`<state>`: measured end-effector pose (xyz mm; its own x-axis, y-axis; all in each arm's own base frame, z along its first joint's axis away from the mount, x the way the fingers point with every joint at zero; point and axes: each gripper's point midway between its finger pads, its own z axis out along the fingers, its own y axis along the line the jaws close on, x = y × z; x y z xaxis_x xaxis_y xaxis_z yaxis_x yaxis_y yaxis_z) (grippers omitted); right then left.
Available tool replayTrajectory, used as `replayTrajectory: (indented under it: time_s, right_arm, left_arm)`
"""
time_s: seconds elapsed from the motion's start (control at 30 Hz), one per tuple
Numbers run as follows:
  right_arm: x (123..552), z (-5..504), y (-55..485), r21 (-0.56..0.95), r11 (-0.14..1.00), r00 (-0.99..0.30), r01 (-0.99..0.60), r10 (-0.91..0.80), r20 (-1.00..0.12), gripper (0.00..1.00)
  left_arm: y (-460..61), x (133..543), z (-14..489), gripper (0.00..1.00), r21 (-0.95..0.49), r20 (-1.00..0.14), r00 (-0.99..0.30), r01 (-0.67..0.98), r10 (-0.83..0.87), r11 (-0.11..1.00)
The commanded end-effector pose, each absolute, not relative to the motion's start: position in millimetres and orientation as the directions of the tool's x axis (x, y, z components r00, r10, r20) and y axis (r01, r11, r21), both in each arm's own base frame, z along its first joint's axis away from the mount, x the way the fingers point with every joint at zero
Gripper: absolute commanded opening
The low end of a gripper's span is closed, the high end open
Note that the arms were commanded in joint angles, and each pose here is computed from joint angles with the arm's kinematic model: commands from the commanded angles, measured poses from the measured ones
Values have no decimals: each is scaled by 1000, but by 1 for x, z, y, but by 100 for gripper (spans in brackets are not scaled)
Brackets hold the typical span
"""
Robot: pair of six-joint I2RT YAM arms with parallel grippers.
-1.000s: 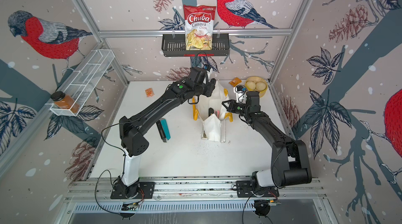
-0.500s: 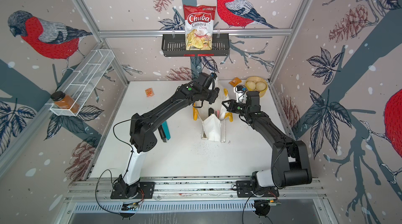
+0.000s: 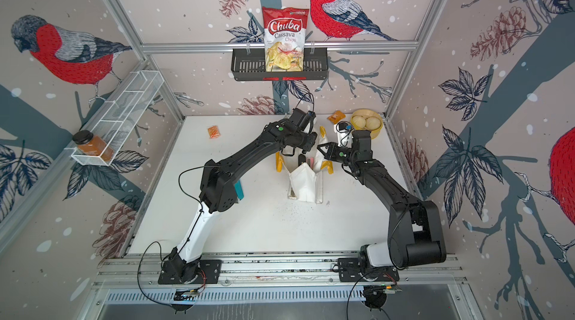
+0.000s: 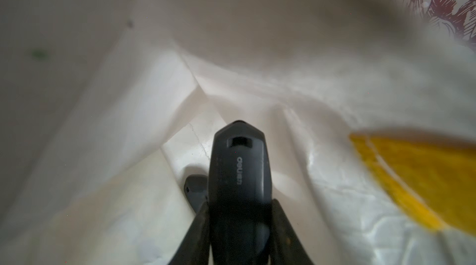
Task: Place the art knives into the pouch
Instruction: Place the utility knife in the pouch.
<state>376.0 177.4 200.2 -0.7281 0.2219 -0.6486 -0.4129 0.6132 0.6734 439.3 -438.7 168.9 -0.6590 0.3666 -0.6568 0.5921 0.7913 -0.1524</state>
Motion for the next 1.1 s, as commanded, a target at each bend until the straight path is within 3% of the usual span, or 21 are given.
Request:
replayTrajectory:
  time_s: [0.0, 0.83, 1.07]
  right_arm:
    - [374, 209, 183, 666, 588, -712, -458, 205, -672, 0]
    - [374, 209, 183, 665, 590, -710, -457, 208, -672, 0]
    - [374, 207, 184, 669, 589, -714, -452, 210, -668, 0]
  left_arm:
    - [-439, 436, 160, 28, -148, -633, -663, 610, 399, 778]
    - [-433, 416, 81, 29, -179, -475, -732, 624, 489, 761]
    - [-427, 405, 72, 36, -195, -448, -746, 620, 493, 760]
